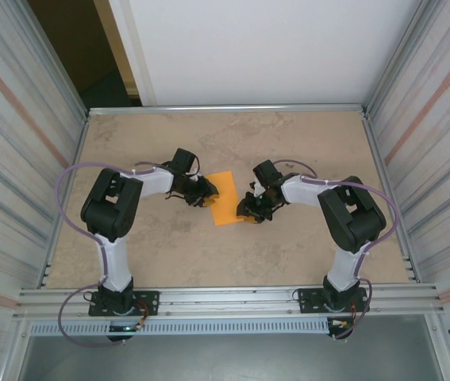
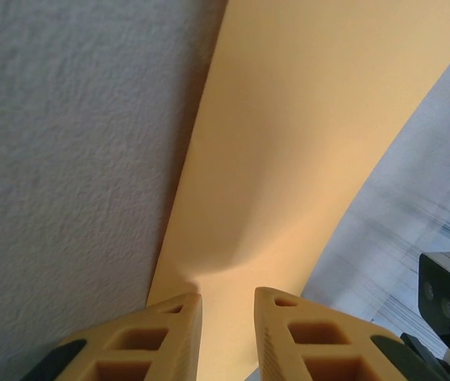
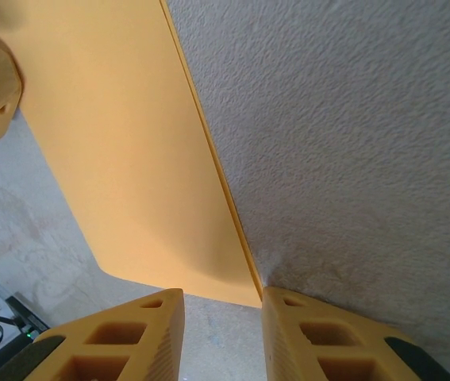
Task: Fold a paper plane with a square sheet of paper (pick it up from the middle)
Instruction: Fold the triangle a second time at the center of the table.
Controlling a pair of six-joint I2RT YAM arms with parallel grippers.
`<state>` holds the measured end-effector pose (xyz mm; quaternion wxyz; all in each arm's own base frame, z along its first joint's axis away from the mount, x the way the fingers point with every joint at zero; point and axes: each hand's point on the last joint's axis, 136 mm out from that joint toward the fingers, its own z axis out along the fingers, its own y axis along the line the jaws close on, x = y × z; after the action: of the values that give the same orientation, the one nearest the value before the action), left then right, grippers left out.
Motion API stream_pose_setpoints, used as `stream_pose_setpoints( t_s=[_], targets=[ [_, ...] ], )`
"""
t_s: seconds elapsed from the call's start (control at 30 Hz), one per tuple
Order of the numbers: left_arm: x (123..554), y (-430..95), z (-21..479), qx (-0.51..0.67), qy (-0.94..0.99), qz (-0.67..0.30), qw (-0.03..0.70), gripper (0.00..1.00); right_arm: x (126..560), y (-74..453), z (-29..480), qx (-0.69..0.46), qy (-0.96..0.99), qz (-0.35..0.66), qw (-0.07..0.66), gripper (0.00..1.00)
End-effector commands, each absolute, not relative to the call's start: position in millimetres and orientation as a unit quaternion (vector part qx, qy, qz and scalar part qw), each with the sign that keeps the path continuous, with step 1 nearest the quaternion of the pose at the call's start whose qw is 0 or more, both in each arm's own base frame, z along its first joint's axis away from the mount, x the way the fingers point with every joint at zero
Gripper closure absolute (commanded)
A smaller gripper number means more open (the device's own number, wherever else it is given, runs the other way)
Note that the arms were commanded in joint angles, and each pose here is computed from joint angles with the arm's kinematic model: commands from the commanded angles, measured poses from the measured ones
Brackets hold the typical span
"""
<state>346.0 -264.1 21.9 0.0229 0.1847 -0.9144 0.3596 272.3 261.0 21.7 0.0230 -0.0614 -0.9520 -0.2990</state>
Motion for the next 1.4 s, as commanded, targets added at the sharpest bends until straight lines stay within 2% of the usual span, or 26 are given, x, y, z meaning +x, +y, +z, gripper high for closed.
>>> stream_pose_setpoints(
  t_s=[0.0, 0.47, 0.83, 1.0, 1.37],
  targets=[
    [319, -239, -32, 0.227, -0.930, 0.281, 0.071, 0.74, 270, 251, 25, -0.065, -0.958, -0.279, 0.012, 0.69],
    [318, -240, -33, 0.225, -0.929, 0.286, 0.072, 0.74, 268, 265, 24, -0.047, -0.949, -0.309, 0.025, 0.74],
    [317, -240, -34, 0.225, -0.929, 0.284, 0.073, 0.74, 266, 261, 19, -0.048, -0.954, -0.293, 0.030, 0.71],
    [318, -240, -33, 0.225, -0.929, 0.286, 0.072, 0.74, 265, 269, 20, -0.040, -0.950, -0.308, 0.035, 0.74],
    [318, -241, -32, 0.221, -0.929, 0.289, 0.071, 0.74, 275, 275, 34, -0.044, -0.939, -0.342, 0.016, 0.77]
  ],
)
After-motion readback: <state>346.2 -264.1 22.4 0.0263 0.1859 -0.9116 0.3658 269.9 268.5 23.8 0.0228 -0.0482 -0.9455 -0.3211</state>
